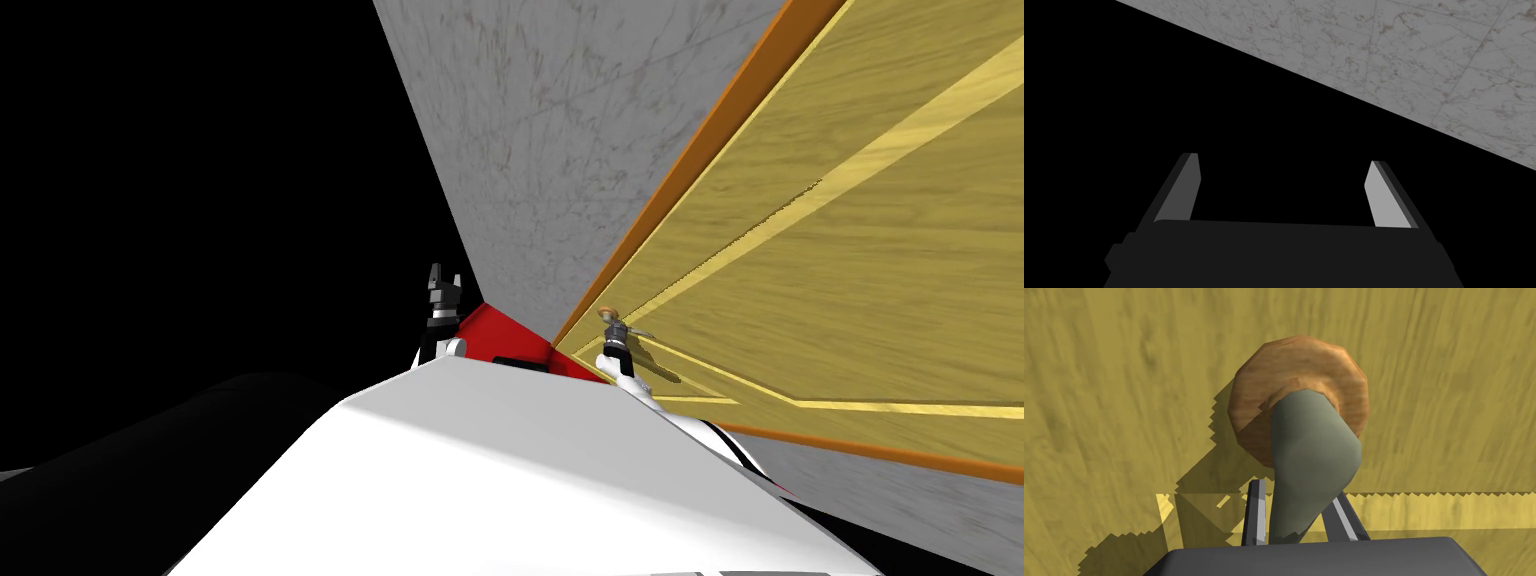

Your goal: Pull the door open

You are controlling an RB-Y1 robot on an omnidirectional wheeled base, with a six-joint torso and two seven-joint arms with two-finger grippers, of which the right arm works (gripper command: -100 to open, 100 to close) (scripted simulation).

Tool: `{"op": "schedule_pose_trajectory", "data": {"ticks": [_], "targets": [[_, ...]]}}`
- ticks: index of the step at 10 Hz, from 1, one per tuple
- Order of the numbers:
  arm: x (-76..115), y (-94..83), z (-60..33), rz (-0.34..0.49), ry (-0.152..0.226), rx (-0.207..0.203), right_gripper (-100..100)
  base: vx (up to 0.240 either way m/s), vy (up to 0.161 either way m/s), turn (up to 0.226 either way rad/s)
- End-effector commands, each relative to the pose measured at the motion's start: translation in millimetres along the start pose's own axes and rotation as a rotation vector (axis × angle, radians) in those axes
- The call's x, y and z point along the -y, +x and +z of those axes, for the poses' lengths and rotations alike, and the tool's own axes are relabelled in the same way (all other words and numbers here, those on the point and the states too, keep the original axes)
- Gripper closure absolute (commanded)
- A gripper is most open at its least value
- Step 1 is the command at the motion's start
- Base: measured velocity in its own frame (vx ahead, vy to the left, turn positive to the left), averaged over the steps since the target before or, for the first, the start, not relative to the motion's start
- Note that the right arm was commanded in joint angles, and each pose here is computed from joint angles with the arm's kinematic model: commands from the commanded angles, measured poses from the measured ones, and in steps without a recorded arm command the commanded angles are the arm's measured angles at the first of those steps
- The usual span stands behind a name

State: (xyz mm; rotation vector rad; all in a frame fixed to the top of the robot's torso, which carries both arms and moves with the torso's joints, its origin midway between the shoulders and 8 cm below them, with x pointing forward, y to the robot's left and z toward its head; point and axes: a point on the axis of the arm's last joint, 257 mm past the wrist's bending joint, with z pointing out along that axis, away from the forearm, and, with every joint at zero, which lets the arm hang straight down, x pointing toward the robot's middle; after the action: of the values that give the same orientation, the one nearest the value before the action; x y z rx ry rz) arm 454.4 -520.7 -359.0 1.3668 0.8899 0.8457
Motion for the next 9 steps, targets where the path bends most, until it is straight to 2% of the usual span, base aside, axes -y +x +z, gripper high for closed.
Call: {"op": "schedule_pose_trajectory", "data": {"ticks": [1, 3, 4, 9], "targets": [[-0.3, 0.2, 0.0, -0.002, -0.001, -0.001, 100, -0.012, 0.003, 0.003], [-0.3, 0.2, 0.0, -0.002, -0.001, -0.001, 100, 0.000, 0.000, 0.000], [0.9, 3.8, -0.9, -0.002, 0.003, -0.018, 100, -0.110, -0.012, 0.082], [-1.8, 18.1, -1.2, -0.002, -0.001, -0.085, 100, -0.221, -0.027, 0.098]]}}
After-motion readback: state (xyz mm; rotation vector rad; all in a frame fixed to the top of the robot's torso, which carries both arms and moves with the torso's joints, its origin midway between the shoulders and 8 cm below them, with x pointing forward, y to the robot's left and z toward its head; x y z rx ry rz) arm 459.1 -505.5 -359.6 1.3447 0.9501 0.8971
